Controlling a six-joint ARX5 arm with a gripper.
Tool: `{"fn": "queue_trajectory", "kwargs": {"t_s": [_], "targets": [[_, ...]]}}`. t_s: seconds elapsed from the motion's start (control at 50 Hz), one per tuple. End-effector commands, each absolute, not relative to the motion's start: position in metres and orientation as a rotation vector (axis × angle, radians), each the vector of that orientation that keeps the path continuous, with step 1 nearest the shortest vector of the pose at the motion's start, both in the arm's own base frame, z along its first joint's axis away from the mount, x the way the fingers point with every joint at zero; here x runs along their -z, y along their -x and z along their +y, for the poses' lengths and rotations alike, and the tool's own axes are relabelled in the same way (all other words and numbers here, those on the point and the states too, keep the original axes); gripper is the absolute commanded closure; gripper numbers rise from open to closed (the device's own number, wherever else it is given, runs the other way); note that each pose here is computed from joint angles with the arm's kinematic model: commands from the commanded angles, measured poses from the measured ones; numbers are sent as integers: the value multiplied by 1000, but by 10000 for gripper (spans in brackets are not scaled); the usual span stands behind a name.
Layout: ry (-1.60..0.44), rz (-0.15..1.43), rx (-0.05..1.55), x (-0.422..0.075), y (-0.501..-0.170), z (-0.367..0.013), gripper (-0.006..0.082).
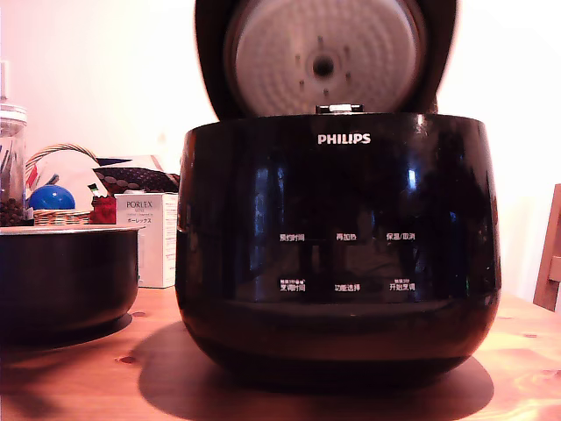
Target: Open the rice cooker by pressing the large metal button on the top of its lid with medium force
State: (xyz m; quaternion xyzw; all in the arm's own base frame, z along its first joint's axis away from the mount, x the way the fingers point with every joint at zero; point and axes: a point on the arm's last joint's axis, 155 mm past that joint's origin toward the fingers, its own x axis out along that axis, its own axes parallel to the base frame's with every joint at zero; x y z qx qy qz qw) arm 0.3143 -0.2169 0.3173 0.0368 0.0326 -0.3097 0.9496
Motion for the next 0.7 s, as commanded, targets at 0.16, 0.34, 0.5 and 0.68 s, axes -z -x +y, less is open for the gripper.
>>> {"fn": "queue_trajectory", "kwargs": {"t_s": [0.16,0.34,0.5,0.68], "targets": [[-100,51,427,-326,-323,-143,789],[-90,10,323,-342,-325,-106,789],[-88,-4,286,-347,-325,-93,789],[-87,-6,283,-347,-325,-92,789]]}}
